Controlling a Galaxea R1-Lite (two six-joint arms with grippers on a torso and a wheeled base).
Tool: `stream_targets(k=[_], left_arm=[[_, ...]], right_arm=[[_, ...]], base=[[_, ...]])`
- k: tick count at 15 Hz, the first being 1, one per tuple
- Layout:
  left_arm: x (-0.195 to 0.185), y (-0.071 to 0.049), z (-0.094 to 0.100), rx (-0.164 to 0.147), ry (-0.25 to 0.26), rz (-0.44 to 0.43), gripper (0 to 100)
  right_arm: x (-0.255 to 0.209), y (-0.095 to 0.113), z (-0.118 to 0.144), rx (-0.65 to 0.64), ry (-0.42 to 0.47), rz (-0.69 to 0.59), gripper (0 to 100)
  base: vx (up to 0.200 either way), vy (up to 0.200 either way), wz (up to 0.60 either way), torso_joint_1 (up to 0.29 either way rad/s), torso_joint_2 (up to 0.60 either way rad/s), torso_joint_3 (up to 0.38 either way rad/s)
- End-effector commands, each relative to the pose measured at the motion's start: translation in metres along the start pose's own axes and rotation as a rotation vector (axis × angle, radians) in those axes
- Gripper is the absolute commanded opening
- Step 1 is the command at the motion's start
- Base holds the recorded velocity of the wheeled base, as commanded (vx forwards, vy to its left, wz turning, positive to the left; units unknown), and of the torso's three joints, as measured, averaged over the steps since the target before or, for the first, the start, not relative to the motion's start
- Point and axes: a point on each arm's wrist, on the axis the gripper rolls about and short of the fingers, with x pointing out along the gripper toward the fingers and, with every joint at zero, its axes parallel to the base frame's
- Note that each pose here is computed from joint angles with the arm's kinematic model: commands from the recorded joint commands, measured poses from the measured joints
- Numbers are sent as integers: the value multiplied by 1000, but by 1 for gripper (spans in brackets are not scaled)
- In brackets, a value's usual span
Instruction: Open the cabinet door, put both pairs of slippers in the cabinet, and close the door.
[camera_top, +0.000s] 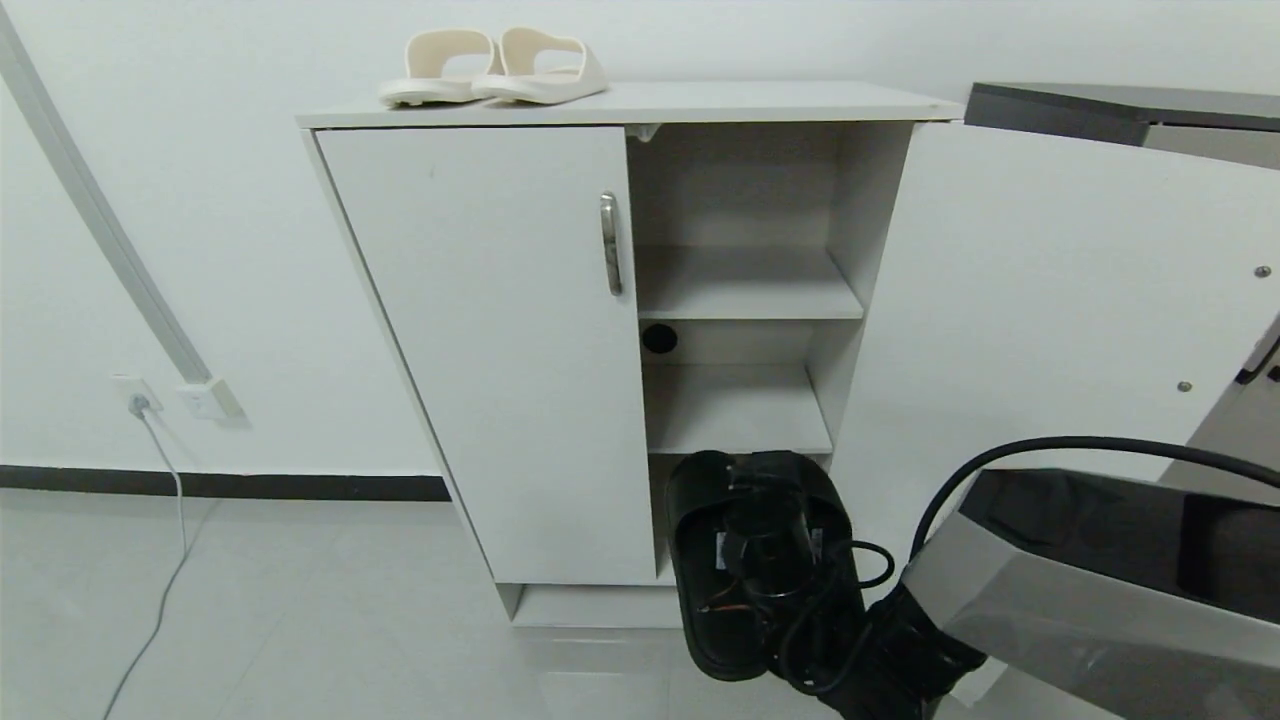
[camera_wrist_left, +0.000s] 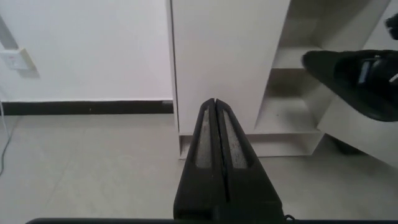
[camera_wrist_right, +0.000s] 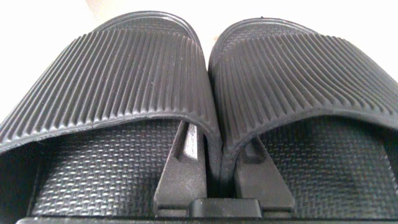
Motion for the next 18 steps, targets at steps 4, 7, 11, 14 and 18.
stream_targets(k=[4,7,11,14,18], left_arm=[[0,0,0,0,3,0,0],[0,0,0,0,3,0,0],[0,0,0,-3,3,2,0],[0,0,0,-2,3,2,0],[0,0,0,0,3,2,0]], right_arm=[[16,13,-11,6,-4,34,0],[18,14,-13,3,-4,34,0],[19,14,-14,4,-4,29,0],[21,12,-13,5,-5,22,0],[21,12,-13,-2,-8,19,0]], base=[[0,0,0,0,0,0],[0,0,0,0,0,0],[150,0,0,3,1,2],[0,0,0,0,0,0],[0,0,0,0,0,0]])
